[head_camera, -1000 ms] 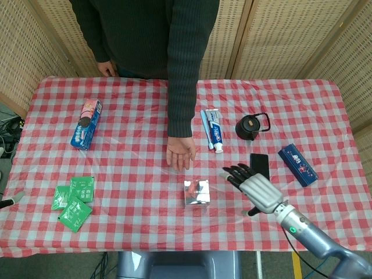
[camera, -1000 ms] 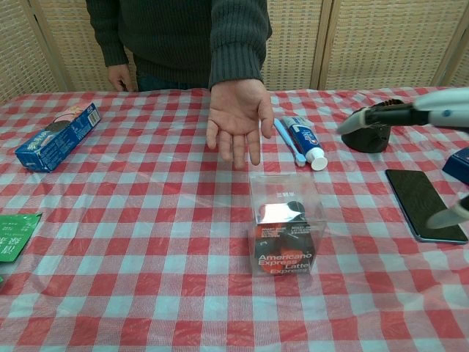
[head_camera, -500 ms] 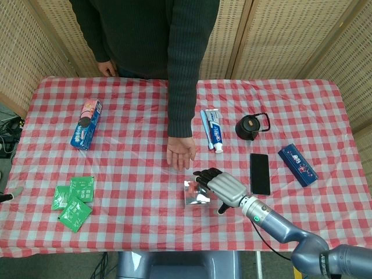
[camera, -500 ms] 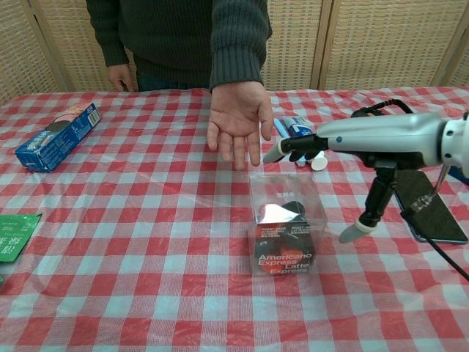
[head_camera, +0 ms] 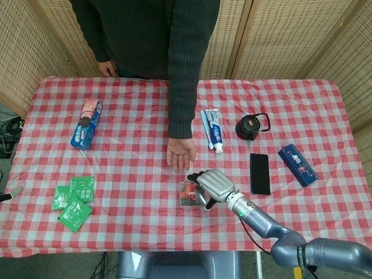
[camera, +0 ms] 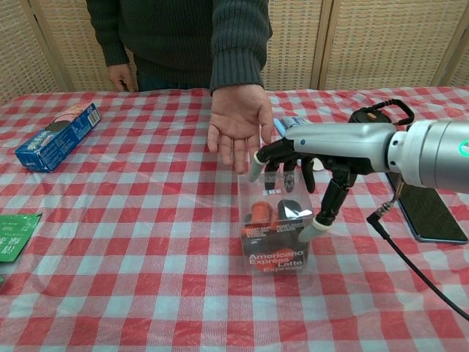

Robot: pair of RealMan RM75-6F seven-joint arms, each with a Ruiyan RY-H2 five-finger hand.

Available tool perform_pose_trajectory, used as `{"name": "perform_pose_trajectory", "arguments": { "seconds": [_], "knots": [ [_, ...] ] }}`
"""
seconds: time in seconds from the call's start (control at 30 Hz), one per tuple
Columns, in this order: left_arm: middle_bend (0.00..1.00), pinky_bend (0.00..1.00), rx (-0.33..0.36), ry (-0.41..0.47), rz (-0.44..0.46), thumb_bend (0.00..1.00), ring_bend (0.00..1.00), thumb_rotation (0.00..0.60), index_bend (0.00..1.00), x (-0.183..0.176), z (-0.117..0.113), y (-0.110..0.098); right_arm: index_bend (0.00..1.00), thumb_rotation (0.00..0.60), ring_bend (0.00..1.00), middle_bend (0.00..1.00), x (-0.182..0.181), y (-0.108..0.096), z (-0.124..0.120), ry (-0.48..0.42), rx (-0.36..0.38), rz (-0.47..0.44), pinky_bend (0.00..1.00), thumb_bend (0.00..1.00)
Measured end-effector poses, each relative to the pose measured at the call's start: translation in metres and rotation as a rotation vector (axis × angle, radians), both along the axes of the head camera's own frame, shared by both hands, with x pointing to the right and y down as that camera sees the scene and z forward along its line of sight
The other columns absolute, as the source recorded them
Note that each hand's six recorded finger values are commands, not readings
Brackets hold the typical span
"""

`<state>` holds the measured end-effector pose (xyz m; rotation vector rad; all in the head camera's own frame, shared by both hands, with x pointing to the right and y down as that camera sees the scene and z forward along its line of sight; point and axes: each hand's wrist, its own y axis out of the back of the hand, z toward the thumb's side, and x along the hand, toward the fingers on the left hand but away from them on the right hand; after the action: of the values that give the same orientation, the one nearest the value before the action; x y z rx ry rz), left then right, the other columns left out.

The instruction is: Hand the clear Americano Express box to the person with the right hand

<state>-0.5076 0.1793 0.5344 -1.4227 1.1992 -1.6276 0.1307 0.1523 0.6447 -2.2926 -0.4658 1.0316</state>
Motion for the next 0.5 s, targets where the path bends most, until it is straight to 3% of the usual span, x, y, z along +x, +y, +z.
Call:
{"name": "perform_pose_trajectory", "arguments": {
  "seconds": [0.27, 0.5],
  "knots": [
    [0.00, 0.00, 0.001, 0.009, 0.000, 0.00, 0.00, 0.600, 0.00, 0.000, -0.001, 0.000, 0.66, 0.600, 0.71, 0.72, -0.003, -0.013, -0.028, -0.070, 0.034, 0.038, 0.57, 0.38],
    [0.00, 0.00, 0.006, 0.022, -0.003, 0.00, 0.00, 0.600, 0.00, -0.001, -0.004, 0.000, 0.66, 0.600, 0.71, 0.72, -0.011, -0.051, -0.075, -0.137, 0.138, 0.090, 0.57, 0.40]
  ]
}}
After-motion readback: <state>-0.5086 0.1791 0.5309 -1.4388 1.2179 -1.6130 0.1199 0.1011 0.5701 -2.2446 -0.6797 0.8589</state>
